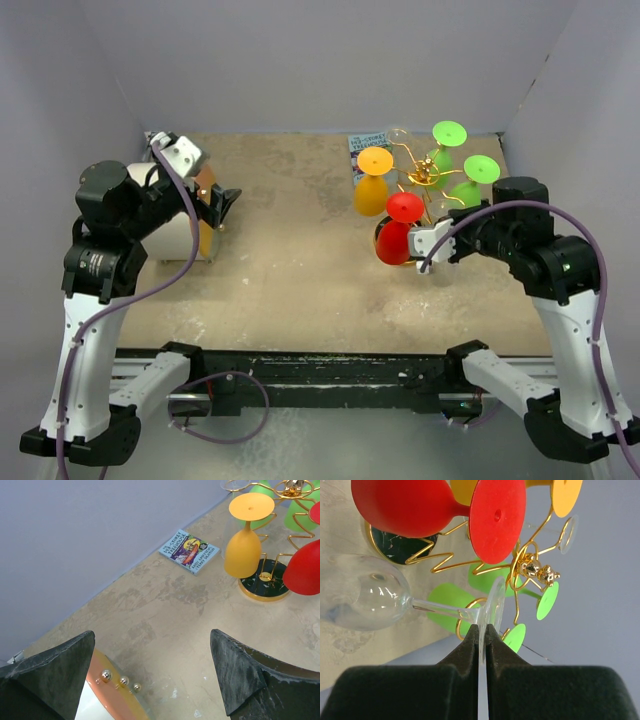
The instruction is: Place the wine glass upside down on the wine glass rack
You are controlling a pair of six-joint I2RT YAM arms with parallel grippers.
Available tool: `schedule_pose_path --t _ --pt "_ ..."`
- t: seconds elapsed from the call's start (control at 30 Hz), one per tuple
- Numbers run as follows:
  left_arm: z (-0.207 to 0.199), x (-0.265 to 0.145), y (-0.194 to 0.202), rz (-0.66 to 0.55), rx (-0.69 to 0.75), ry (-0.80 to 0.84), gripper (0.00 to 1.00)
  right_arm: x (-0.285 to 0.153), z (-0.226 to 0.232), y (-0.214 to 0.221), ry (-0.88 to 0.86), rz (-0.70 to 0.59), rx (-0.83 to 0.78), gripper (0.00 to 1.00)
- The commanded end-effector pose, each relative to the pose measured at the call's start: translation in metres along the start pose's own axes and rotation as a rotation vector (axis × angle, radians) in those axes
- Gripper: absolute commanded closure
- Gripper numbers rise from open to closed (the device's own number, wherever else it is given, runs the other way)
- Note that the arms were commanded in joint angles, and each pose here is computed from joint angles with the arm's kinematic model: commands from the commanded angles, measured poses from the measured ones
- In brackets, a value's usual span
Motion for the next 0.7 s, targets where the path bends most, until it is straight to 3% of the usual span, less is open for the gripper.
schedule_pose_path --t 0.0,0.67 --pt "-0.001 -0.004 -0.009 -0.053 0.021 0.003 0.01 -0.002 -0.023 -0.006 0.069 -0.034 -0.059 1.0" --pt "-0.001 -0.001 -0.011 -0.064 0.02 0.028 0.01 0.021 -0.039 0.004 0.087 0.017 -0.078 1.0"
Point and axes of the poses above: each gripper's point midway between its finger pads, its own x axis out along the fingers, its own z axis along the line the jaws close on, y = z × x, the point moved 6 cm from there along -x, back along the fingers
